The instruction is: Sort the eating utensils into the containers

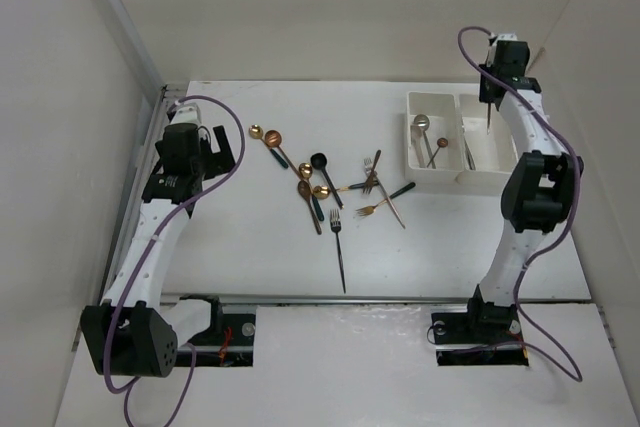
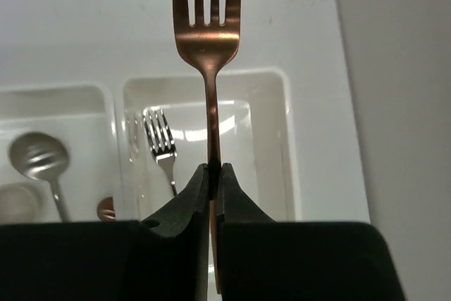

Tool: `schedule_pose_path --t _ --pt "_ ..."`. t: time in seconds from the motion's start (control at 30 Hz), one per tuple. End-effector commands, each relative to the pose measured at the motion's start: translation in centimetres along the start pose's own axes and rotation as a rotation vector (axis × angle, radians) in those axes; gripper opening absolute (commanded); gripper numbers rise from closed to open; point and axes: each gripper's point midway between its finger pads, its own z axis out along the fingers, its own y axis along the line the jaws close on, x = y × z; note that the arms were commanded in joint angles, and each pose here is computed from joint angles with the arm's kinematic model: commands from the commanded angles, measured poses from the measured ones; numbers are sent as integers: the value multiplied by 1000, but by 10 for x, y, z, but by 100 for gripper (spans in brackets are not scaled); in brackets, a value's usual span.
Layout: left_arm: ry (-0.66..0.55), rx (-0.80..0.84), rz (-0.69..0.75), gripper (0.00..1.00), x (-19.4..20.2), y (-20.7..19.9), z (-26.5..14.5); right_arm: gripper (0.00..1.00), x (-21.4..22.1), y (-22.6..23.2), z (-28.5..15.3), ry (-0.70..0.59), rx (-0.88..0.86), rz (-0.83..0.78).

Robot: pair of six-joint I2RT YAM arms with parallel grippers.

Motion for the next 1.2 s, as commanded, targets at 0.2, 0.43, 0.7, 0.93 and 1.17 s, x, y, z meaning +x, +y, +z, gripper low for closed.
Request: schedule_pose_path --t 0.2,0.43,0.7,0.93,1.17 --pt "-46 -5 -15 99 -10 4 -5 16 80 -1 27 227 36 -71" --pt "-42 14 -14 99 -9 0 -5 62 33 -11 -11 105 42 -36" --pt "-42 14 -14 99 -7 1 -3 99 -12 85 -113 -90 -152 -68" --pt "-33 12 -13 99 -5 1 -1 100 138 292 -202 225 -498 -176" --pt "-27 30 -12 99 -5 -3 2 100 261 350 -277 401 -567 -426"
